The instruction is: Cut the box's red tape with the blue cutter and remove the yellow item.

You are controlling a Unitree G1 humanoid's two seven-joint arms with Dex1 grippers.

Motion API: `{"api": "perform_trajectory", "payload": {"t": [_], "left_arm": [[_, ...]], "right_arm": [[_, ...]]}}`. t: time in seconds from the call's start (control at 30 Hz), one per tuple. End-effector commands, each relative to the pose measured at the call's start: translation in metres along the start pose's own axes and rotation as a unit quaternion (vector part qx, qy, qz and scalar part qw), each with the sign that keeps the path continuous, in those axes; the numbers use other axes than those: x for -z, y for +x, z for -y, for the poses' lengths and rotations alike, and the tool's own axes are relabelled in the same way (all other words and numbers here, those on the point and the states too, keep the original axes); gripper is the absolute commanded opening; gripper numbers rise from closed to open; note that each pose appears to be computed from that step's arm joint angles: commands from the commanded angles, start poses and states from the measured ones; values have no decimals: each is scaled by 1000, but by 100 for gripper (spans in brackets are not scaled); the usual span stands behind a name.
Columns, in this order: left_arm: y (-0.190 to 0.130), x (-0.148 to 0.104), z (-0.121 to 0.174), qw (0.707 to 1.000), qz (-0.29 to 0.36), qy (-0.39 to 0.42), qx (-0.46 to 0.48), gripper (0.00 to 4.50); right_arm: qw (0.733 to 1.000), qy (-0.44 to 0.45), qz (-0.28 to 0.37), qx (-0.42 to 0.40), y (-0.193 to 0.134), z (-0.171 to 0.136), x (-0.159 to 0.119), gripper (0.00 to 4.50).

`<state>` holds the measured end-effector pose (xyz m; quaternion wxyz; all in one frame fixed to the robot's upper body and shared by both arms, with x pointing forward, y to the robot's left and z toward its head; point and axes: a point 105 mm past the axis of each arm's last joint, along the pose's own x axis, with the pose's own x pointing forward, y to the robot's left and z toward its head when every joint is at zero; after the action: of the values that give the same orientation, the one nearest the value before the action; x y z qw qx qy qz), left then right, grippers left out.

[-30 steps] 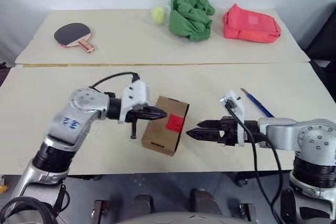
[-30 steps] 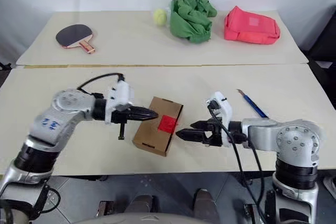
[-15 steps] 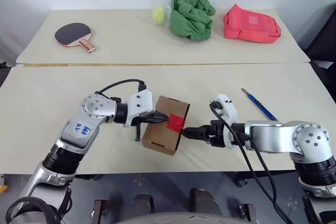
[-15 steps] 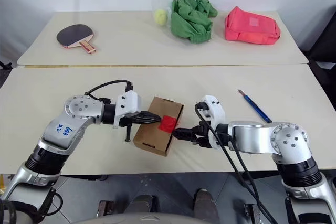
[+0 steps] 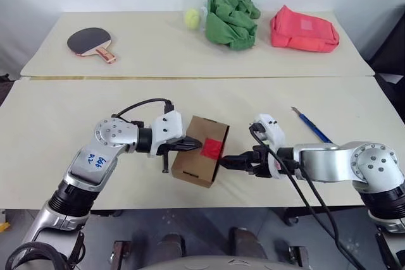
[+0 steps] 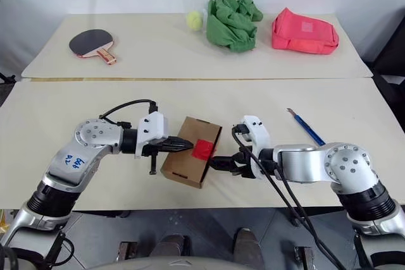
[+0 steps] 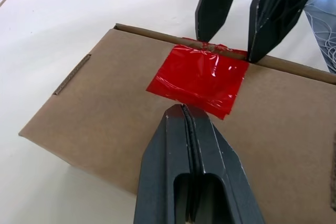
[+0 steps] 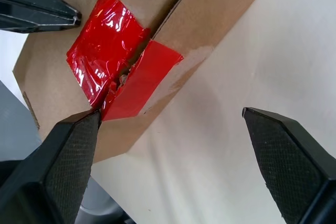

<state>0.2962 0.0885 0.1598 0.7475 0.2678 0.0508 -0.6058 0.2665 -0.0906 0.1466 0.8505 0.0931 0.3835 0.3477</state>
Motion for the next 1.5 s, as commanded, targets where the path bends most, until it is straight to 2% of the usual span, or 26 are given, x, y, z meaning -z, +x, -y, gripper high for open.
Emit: {"api": "perform_trajectory", "payload": {"t": [0.03, 0.17, 0.5, 0.57, 0.67, 0.83, 0.93, 1.07, 1.17, 1.23, 1.3, 1.4, 1.5], "left_arm": [[3, 18, 8, 999, -31, -25, 12, 0], [2, 19, 8, 999, -33, -25, 11, 0], [5, 23, 11, 999, -33, -30, 10, 0], [5, 23, 12, 999, -33, -31, 8, 0], [4, 25, 14, 999, -34, -33, 8, 0], [5, 24, 14, 999, -33, -34, 5, 0], [5, 24, 14, 999, -33, -33, 4, 0], [1, 26, 13, 999, -37, -33, -2, 0], [-2, 28, 13, 999, -41, -33, -7, 0], [-3, 29, 13, 999, -42, -33, -9, 0], [-3, 30, 13, 998, -40, -35, -14, 0], [-2, 29, 13, 999, -38, -35, -16, 0], [-1, 28, 14, 999, -35, -37, -19, 0]], "right_arm": [[998, -40, -25, 43, -4, 10, 6, 446], [995, -56, -46, 64, -7, 17, 9, 446], [993, -74, -33, 81, 4, 13, 5, 446], [985, -125, -44, 110, 3, 18, 8, 446], [948, -243, -88, 185, -5, 38, 19, 446], [933, -282, -86, 205, -6, 50, 20, 446], [948, -252, -46, 187, -9, 48, 11, 446], [969, -186, -5, 161, -34, 62, -8, 446], [981, -147, 0, 130, -52, 71, -12, 446], [990, -99, -1, 97, -57, 73, -10, 446], [999, -3, 3, 36, -57, 73, -5, 446], [995, 90, 22, -24, -52, 72, -1, 446], [980, 178, 36, -82, -43, 66, 7, 446]]}}
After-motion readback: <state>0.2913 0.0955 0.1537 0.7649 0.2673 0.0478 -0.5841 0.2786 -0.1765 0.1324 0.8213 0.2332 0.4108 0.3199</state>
